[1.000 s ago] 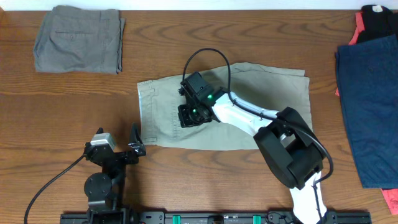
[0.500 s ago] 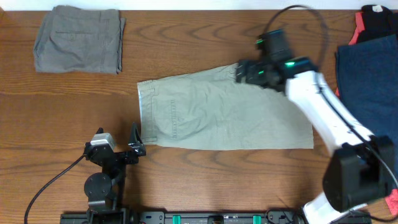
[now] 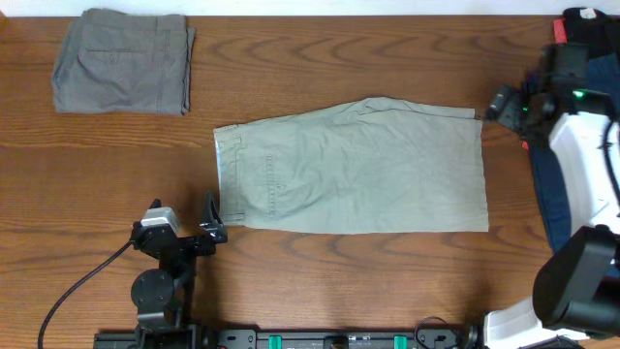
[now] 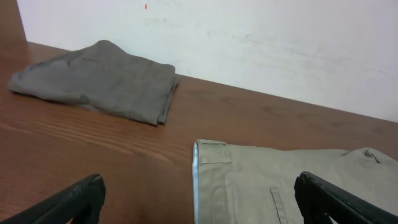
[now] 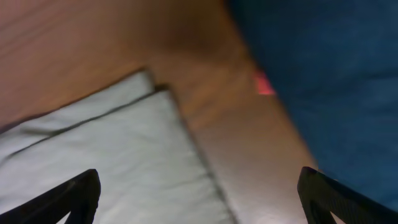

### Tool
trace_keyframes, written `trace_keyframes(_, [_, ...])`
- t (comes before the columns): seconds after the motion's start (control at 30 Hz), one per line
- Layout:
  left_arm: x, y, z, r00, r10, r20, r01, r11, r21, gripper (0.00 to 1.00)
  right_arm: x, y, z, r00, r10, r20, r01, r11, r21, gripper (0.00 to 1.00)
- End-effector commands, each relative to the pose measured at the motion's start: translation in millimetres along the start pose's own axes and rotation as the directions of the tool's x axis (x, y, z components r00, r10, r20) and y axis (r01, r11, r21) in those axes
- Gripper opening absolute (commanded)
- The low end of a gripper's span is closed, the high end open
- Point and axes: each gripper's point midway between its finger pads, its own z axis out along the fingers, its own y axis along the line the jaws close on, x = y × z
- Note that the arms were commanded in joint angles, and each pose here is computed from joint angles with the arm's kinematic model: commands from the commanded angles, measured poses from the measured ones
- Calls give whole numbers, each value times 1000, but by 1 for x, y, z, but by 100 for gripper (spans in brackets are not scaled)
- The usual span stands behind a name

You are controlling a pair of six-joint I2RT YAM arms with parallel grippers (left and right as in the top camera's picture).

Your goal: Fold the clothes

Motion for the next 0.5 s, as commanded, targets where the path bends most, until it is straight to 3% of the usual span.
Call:
trace_keyframes(0.0, [15,3,2,999,5,-37,-6,1000,-6,98,1,-30,-2,999,31,-20,-30,998,62,99])
trace_keyframes(0.3, [15,3,2,999,2,-36,-2,1000,-4,98,0,-56,-1,995,89,-37,-86,992,95,99])
trace_keyframes(0.47, [18,-13,1,995,-85,-61,90,993,81,98,0,-56,-1,995,89,-38,-85,992,95,99])
